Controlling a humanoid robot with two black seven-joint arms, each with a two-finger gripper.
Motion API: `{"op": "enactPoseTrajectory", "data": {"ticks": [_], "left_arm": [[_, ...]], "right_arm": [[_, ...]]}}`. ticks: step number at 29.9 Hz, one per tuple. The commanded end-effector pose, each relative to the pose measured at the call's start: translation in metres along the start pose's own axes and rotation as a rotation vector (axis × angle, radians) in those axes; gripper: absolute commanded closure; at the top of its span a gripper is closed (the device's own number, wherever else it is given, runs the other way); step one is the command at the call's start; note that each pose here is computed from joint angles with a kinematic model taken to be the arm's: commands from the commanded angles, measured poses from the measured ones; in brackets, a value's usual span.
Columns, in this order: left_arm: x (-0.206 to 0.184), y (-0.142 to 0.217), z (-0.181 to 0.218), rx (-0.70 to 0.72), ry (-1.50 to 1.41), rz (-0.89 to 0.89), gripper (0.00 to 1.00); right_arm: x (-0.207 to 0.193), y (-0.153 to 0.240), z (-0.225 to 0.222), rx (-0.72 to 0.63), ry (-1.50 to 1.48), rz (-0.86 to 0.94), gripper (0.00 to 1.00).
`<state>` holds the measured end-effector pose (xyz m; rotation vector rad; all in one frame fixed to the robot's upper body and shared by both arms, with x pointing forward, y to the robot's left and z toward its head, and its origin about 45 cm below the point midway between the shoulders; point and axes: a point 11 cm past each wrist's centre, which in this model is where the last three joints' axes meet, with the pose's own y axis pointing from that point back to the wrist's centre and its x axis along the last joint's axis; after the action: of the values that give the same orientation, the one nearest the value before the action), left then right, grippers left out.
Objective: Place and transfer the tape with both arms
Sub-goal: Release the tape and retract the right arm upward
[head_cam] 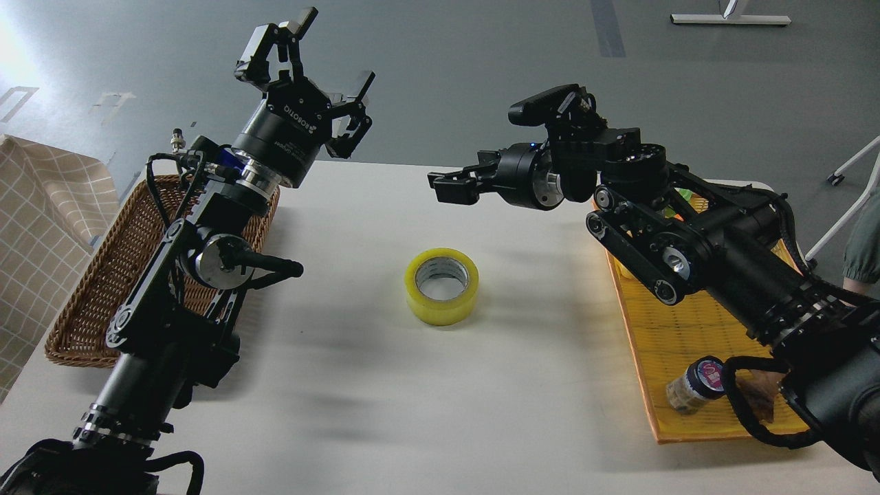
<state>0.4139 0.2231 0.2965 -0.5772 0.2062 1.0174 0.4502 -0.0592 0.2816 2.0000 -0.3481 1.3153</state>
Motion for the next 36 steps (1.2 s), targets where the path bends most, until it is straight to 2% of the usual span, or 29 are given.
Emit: {"op": "enactPoseTrajectory", "data": {"ticks": [1, 7, 15, 17, 26, 29, 36], "left_arm": [[0.001, 0.000, 0.000, 0.001, 0.000, 0.004, 0.02], [0.002, 0.000, 0.001, -0.004, -0.004, 0.010, 0.02], [0.002, 0.001, -0.004, 0.031, -0.020, 0.007, 0.02], [0.006, 0.001, -0.007, 0.042, -0.024, 0.042, 0.02], [0.013, 0.005, -0.006, 0.050, -0.024, 0.080, 0.02], [0.014, 0.006, -0.004, 0.048, -0.038, 0.086, 0.02], [0.019, 0.009, 0.008, -0.044, -0.067, 0.088, 0.02]], "right_arm": [[0.022, 0.023, 0.012, -0.005, -0.015, 0.085, 0.01], [0.020, 0.067, 0.041, 0.008, -0.186, 0.212, 0.01], [0.023, 0.137, 0.058, 0.121, -0.449, 0.424, 0.00], [0.027, 0.156, 0.059, 0.186, -0.544, 0.478, 0.00], [0.036, 0.192, 0.054, 0.308, -0.700, 0.612, 0.00], [0.036, 0.198, 0.060, 0.355, -0.836, 0.641, 0.00], [0.034, 0.209, 0.070, 0.421, -1.019, 0.715, 0.00]]}}
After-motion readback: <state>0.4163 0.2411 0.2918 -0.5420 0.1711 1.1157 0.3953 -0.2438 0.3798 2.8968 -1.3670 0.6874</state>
